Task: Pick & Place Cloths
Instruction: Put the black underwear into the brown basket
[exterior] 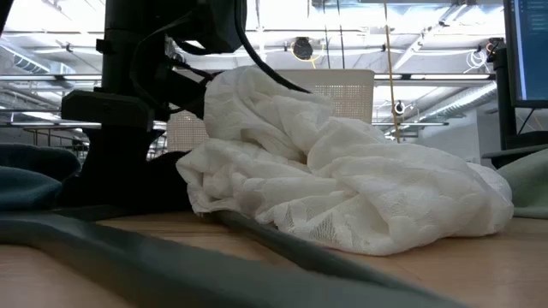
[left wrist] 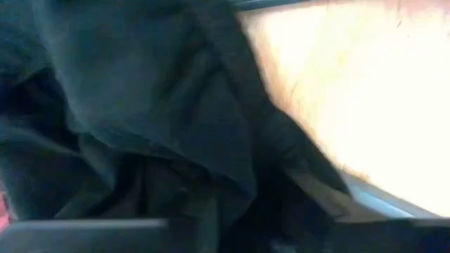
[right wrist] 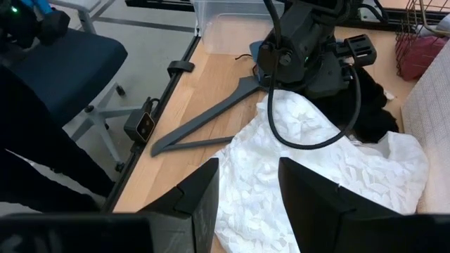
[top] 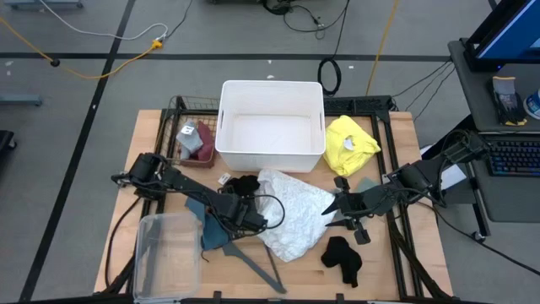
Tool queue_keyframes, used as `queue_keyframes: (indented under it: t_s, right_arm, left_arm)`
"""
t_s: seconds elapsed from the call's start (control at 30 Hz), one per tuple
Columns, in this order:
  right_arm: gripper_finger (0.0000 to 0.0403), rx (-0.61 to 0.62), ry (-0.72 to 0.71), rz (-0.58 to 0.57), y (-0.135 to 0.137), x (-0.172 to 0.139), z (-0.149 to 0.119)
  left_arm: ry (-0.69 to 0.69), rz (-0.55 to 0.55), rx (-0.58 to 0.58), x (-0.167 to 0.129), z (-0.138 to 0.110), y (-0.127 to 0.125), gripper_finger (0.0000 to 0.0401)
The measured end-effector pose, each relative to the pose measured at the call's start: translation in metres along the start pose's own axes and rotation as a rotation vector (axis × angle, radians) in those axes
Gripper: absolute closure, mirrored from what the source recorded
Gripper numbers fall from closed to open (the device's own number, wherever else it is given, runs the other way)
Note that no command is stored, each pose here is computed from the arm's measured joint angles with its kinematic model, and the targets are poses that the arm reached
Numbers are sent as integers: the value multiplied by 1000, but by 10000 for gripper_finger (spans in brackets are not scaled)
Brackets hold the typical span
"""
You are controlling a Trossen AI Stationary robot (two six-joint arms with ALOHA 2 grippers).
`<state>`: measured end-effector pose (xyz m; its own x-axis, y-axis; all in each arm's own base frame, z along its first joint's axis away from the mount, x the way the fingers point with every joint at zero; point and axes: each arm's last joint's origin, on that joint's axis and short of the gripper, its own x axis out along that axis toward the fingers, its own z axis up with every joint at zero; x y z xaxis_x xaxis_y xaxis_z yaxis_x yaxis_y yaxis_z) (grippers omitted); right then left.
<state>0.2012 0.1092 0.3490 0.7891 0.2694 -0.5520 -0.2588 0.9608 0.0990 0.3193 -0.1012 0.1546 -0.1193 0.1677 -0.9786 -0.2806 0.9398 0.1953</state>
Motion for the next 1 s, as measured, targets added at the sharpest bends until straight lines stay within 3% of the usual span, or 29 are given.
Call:
queue_keyframes:
  t_s: [0.1,0.17,0.4,0.67,0.83,1.0]
  right_arm:
    - [261,0,0,0,0,0,0]
    - [261,0,0,0,0,0,0]
    - [261,0,1,0,0,0,0]
    - [261,0,0,0,0,0,0]
    - [261,-3,0,0,0,0,0]
    - [261,-3,0,0,0,0,0]
  left_arm:
    - [19,-26,-4,-1,-1,0,365]
    - [24,-36,-3,-2,-2,0,389]
    - [-49,-105,-18,-33,-10,11,396]
    - [-240,-276,-87,-97,-36,40,398]
    - [-434,-439,-145,-139,-56,60,400]
    - [-733,-598,-172,-181,-70,78,400]
